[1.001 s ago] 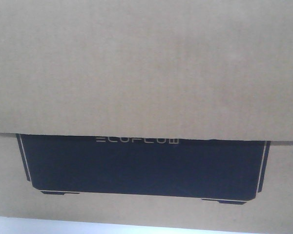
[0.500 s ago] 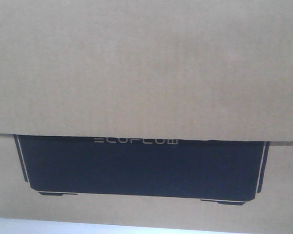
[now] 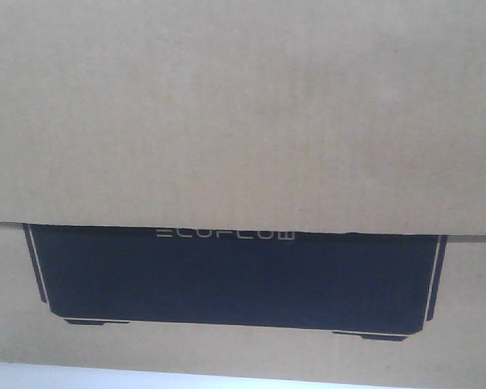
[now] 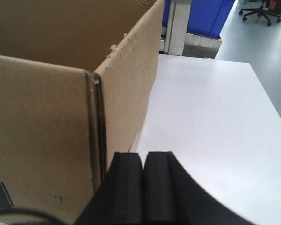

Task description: Grab box from left shelf to table start

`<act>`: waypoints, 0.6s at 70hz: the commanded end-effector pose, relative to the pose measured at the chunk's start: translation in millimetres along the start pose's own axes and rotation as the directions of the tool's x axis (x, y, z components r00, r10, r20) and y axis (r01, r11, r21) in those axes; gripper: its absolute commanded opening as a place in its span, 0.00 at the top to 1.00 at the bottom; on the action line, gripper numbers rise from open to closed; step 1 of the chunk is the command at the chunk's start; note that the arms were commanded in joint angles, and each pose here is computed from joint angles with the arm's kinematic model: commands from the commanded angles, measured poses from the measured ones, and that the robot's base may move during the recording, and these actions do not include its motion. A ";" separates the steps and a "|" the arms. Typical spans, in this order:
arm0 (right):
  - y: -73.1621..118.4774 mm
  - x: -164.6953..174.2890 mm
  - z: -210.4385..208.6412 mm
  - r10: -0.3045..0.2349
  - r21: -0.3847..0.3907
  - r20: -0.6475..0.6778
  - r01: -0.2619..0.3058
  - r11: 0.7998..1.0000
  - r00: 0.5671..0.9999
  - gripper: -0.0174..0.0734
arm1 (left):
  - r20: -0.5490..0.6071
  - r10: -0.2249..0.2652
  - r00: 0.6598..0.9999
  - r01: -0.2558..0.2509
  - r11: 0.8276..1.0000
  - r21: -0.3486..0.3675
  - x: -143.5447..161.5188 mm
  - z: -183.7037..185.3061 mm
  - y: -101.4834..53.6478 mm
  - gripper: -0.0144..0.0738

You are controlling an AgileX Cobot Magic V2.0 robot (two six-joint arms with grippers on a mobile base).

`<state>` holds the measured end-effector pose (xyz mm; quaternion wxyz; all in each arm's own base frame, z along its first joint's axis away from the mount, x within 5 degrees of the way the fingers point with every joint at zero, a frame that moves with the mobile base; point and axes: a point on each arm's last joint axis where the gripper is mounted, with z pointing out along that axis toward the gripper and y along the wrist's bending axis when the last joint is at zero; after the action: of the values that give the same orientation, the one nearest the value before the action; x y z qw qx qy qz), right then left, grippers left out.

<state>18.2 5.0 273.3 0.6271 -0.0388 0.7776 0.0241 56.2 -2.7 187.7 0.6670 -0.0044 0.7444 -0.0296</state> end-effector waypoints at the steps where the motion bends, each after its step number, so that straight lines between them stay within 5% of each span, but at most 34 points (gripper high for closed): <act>1: -1.0 -15.4 -4.9 -0.009 0.014 0.116 0.008 1.000 0.993 0.75 | 0.109 -0.003 0.994 0.003 1.000 -0.006 -10.0 -1.7 0.4 0.95; 14: -2.5 -6.6 9.8 0.009 0.023 0.208 -0.015 1.000 0.978 0.75 | 0.109 -0.003 0.994 0.003 1.000 -0.006 -10.0 -1.7 0.4 0.95; 42: -6.7 66.4 52.8 0.053 0.065 0.228 -0.070 0.995 0.972 0.75 | 0.109 -0.003 0.994 0.003 1.000 -0.006 -10.0 -1.7 0.4 0.95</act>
<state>55.7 2.2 187.7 0.6616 0.0052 0.7494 0.0243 56.2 -2.7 187.7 0.6671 -0.0038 0.7444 -0.0291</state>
